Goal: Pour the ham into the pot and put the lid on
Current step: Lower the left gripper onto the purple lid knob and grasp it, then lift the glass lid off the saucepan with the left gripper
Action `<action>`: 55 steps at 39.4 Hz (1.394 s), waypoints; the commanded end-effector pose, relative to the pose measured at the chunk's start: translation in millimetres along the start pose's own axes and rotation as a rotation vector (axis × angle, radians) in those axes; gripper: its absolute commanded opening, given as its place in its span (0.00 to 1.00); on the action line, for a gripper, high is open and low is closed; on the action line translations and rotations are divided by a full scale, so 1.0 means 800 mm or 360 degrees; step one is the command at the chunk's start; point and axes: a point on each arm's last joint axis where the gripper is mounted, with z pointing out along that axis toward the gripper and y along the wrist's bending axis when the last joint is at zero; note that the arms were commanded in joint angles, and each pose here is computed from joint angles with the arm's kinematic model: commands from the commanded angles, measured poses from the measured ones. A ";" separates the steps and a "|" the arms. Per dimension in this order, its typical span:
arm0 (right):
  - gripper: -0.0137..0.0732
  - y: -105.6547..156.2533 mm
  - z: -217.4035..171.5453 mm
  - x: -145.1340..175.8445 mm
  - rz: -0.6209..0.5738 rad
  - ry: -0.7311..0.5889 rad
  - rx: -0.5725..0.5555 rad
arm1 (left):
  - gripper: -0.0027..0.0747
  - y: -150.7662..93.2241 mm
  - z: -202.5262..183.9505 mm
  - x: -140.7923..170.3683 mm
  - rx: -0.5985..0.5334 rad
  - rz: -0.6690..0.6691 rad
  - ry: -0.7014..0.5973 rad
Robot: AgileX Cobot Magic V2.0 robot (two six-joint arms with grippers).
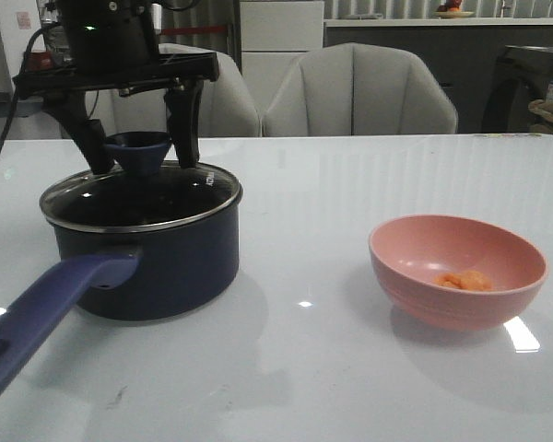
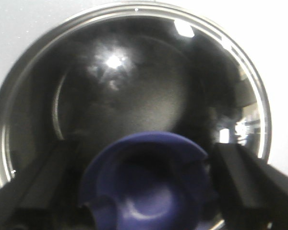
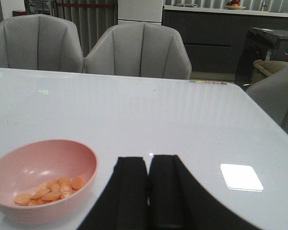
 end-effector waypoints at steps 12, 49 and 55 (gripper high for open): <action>0.32 0.000 -0.002 -0.006 -0.0014 -0.0146 0.0002 | 0.32 -0.007 -0.028 0.003 0.0069 -0.0015 -0.0060; 0.32 0.000 -0.002 -0.006 -0.0014 -0.0147 -0.0001 | 0.32 -0.012 -0.060 -0.007 0.0072 0.0082 -0.0152; 0.32 0.000 -0.002 -0.006 -0.0014 -0.0147 -0.0001 | 0.32 -0.014 -0.063 -0.005 0.0108 0.0150 -0.0143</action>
